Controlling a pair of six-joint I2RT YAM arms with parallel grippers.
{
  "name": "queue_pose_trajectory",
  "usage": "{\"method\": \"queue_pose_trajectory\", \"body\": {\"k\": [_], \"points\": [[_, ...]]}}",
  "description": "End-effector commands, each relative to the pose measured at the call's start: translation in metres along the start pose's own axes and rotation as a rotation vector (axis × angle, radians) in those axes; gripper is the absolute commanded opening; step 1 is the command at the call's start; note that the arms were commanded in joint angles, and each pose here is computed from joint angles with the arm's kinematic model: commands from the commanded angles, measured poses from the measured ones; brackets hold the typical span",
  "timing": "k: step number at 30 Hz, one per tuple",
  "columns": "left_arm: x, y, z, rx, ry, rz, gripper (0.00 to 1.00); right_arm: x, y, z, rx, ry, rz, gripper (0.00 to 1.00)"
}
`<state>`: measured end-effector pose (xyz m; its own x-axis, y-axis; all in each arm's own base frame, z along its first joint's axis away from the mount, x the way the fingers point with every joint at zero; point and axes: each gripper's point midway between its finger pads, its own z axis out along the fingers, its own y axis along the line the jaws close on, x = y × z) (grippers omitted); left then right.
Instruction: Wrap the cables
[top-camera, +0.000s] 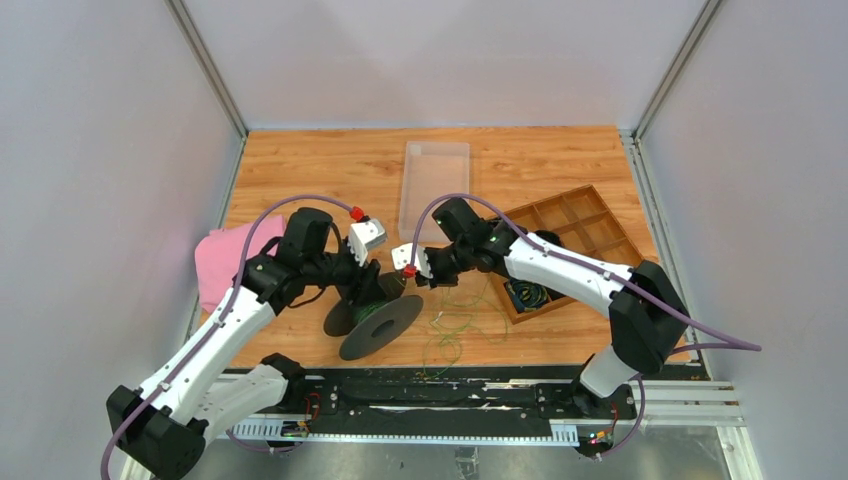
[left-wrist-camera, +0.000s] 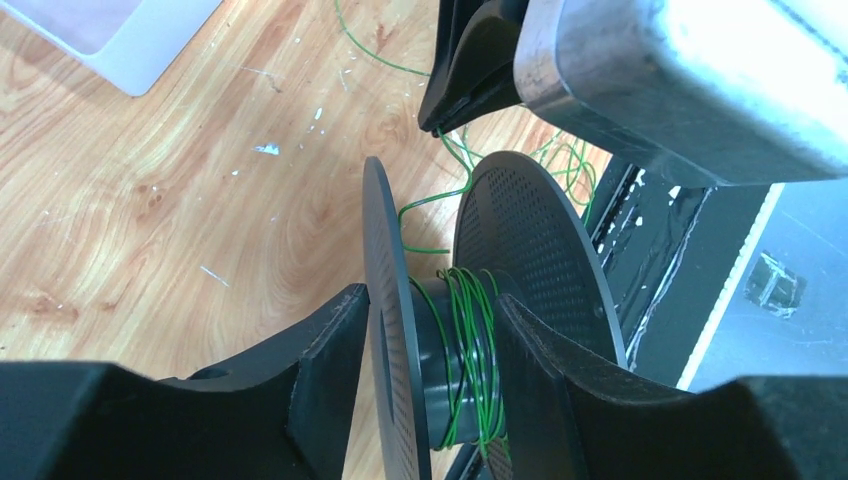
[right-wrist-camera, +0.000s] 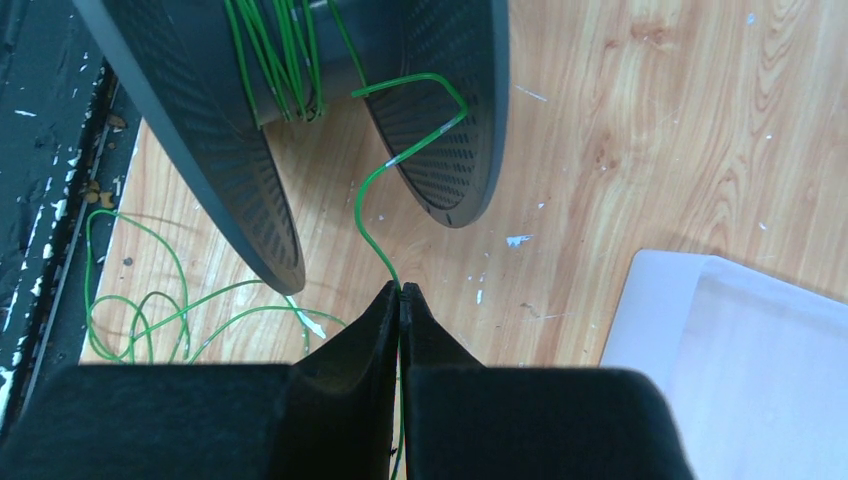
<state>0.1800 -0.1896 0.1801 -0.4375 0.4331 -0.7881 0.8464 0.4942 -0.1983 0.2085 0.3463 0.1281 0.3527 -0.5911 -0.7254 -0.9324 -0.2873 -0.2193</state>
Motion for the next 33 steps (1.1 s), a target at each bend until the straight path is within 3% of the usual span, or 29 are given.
{"method": "queue_pose_trajectory", "body": {"k": [1,23,33], "points": [[-0.006,0.004,0.005,-0.01,-0.036,-0.032,0.52,-0.014,-0.005,-0.004,0.044,-0.033,-0.027,0.01],[-0.024,0.029,-0.007,-0.176,-0.061,-0.066,0.01,-0.012,-0.013,-0.015,0.058,0.049,-0.022,0.01],[-0.041,0.077,-0.032,-0.491,-0.081,-0.168,0.0,-0.015,-0.056,-0.023,0.108,0.079,0.006,0.01]]}}
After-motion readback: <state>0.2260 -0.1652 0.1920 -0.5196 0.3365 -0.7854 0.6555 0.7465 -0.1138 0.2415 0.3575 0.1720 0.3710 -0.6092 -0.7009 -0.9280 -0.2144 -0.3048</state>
